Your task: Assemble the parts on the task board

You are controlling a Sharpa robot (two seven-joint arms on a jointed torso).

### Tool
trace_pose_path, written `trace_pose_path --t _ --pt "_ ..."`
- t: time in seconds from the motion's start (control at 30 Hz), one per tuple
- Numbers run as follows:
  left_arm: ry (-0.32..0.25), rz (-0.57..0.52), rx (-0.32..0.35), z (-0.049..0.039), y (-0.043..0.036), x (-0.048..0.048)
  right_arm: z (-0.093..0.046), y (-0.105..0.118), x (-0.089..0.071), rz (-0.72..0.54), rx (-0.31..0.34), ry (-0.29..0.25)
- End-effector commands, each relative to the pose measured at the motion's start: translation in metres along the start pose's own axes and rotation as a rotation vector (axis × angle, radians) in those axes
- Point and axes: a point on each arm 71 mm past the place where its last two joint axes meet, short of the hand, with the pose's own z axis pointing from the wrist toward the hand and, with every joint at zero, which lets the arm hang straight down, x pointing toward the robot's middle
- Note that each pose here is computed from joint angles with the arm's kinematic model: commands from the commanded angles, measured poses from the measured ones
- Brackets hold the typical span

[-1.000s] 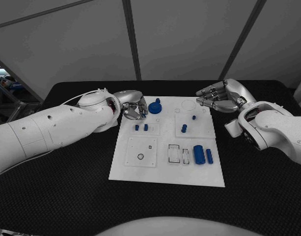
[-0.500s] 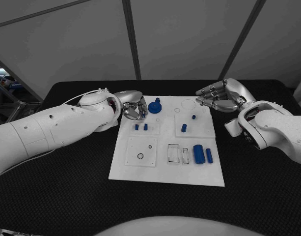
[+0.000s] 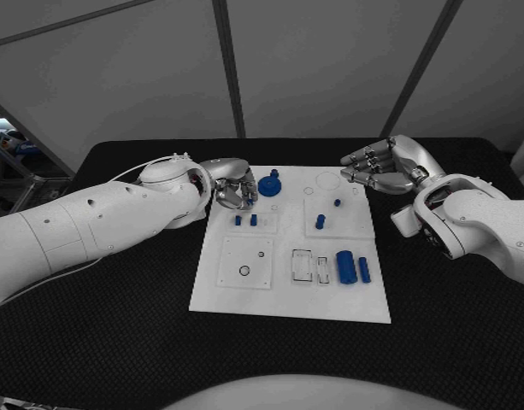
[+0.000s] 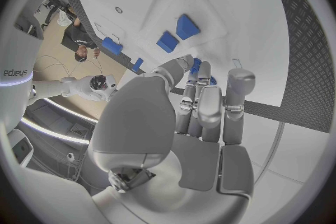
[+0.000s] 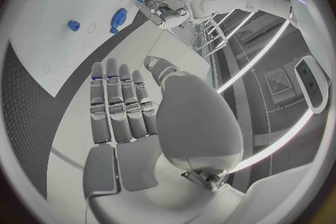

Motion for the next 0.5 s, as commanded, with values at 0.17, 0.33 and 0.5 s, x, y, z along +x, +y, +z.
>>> trace_pose_path --t 0.17,0.33,0.5 --pt "0.013 -0.003 -0.001 0.0014 -0.0002 0.0019 0.0003 0.0021 0.0007 0.004 -0.012 0.006" --pt "0.013 -0.004 -0.005 0.0015 0.0009 0.0023 0.0003 0.0021 0.0007 0.004 -0.012 0.005" --pt "0.017 -0.004 -0.012 0.0016 0.0022 0.0028 0.0003 0.0021 0.0007 0.004 -0.011 0.005"
